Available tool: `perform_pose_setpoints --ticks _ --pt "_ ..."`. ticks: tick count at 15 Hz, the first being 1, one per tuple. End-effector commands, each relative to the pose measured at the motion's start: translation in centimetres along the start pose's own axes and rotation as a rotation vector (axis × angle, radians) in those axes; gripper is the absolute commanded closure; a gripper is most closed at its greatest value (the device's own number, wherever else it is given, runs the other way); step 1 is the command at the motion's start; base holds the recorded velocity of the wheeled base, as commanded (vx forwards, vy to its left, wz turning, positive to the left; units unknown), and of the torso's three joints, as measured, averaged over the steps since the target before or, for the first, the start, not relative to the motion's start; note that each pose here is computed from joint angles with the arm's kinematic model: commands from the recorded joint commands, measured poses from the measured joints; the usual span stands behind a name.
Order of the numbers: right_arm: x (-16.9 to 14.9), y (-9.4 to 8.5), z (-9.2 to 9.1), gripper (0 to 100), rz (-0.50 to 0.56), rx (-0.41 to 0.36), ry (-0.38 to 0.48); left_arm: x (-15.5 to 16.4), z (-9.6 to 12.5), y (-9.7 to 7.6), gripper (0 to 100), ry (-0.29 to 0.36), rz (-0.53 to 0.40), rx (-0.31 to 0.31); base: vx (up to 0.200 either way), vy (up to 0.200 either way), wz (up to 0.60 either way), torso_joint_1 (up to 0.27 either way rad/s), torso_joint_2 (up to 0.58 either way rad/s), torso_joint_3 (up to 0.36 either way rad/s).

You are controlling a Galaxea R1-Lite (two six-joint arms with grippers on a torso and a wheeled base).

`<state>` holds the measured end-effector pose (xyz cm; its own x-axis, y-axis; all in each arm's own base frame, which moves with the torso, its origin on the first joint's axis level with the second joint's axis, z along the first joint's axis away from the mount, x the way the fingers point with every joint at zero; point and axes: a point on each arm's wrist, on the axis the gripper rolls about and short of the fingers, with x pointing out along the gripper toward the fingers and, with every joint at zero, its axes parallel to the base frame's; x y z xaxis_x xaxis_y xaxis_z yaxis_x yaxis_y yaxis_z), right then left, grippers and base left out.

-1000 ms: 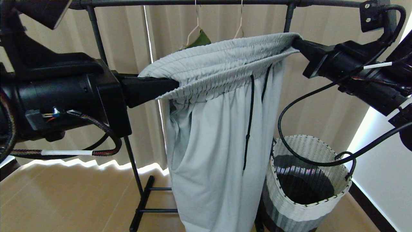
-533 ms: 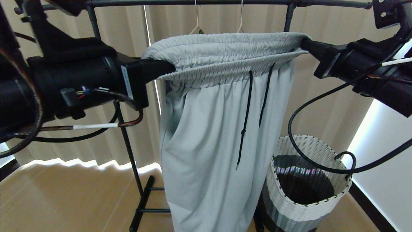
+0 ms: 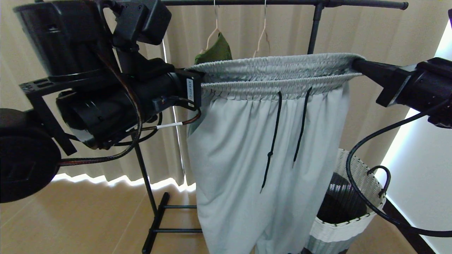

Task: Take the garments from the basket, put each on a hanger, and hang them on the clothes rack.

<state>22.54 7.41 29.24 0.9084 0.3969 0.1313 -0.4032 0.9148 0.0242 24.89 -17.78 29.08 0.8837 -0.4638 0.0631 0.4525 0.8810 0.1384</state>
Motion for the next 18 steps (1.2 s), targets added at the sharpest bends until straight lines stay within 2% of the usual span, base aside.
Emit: perform_pose_setpoints --ticks 1,4,10,11,15,18 --pt "-0.4 0.1 0.3 100 0.003 -0.001 -0.01 0.7 -0.9 -0.2 100 0.028 -0.001 0.005 0.0 0.0 0.0 0.0 0.0 0.0" --pt "-0.5 0.1 -0.2 100 0.002 0.005 0.04 0.7 -0.9 0.3 100 0.029 0.013 0.005 0.0 0.0 0.0 0.0 0.0 0.0" --pt "-0.6 0.1 -0.5 100 0.003 0.005 0.055 0.7 -0.9 0.3 100 0.027 0.013 0.005 0.0 0.0 0.0 0.0 0.0 0.0" --pt "-0.6 0.1 -0.8 0 0.004 0.006 0.066 0.7 -0.9 0.3 100 0.027 0.013 0.005 0.0 0.0 0.0 0.0 0.0 0.0" --pt "-1.9 1.3 -1.6 0 0.059 0.015 0.085 0.9 -1.3 0.8 100 0.051 0.103 0.008 0.0 0.0 0.0 0.0 0.0 0.0" --pt "-2.7 2.0 -1.6 0 0.09 0.021 0.08 1.1 -1.7 1.6 100 0.069 0.161 0.013 0.0 0.0 0.0 0.0 0.0 0.0"
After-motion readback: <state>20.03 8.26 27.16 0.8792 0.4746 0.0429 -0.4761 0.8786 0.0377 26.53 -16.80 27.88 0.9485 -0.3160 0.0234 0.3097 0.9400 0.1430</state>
